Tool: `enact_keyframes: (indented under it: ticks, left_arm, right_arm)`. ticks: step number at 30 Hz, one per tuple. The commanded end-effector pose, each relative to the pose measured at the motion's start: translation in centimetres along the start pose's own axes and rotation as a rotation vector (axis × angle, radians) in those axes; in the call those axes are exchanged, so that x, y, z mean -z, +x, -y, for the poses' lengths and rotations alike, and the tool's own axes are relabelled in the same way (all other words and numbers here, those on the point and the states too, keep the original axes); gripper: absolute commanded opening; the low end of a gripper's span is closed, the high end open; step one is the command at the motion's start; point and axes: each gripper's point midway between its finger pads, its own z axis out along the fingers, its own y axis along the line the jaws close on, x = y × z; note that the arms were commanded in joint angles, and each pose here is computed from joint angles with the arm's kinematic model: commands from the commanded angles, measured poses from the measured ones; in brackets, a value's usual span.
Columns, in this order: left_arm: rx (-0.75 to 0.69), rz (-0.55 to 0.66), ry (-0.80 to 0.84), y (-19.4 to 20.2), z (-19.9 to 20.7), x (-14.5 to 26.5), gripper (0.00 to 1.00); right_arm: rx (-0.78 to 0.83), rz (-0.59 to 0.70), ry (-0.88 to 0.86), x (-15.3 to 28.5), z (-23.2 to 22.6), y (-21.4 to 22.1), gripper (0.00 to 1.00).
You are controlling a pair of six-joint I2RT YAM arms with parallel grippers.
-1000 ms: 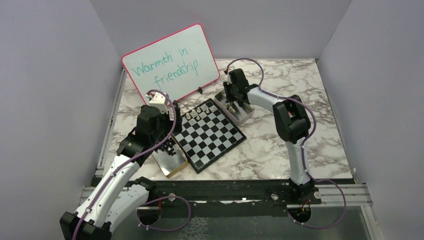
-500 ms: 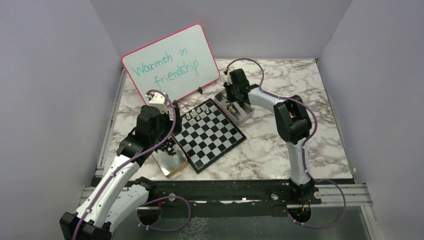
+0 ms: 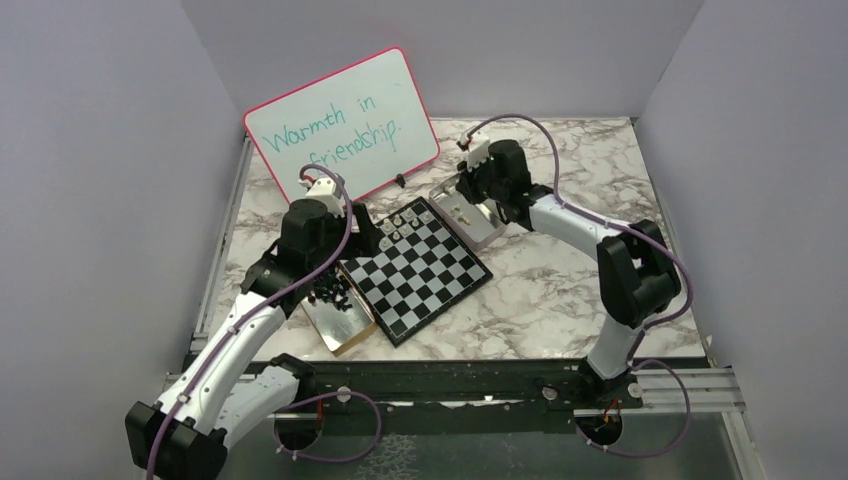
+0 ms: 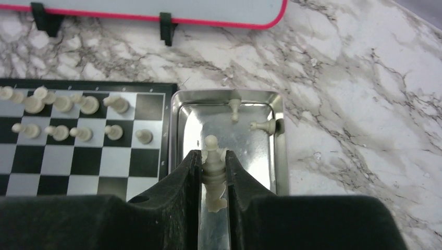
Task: Set up the chess pieces on the board
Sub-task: Pick up the chess piece from the storage box.
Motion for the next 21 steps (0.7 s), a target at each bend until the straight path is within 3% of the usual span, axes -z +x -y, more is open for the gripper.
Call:
enact_keyframes:
  ticks: [1, 14, 21]
  left_arm:
    - [0.075, 0.024, 0.174, -3.3, 4.5, 0.5, 0.8]
    - [0.177, -0.064, 0.456, -7.1, 11.4, -1.5, 0.59]
    - [0.19, -0.067, 0.543, -7.5, 12.8, -2.2, 0.53]
  right_arm:
    - [0.132, 0.193, -0.166, 2.6, -3.0, -3.4, 0.16]
    - [0.432, 0.509, -0.48, 10.8, -11.8, -6.1, 0.17]
    - [0.434, 0.598, -0.527, 12.9, -14.3, -7.8, 0.17]
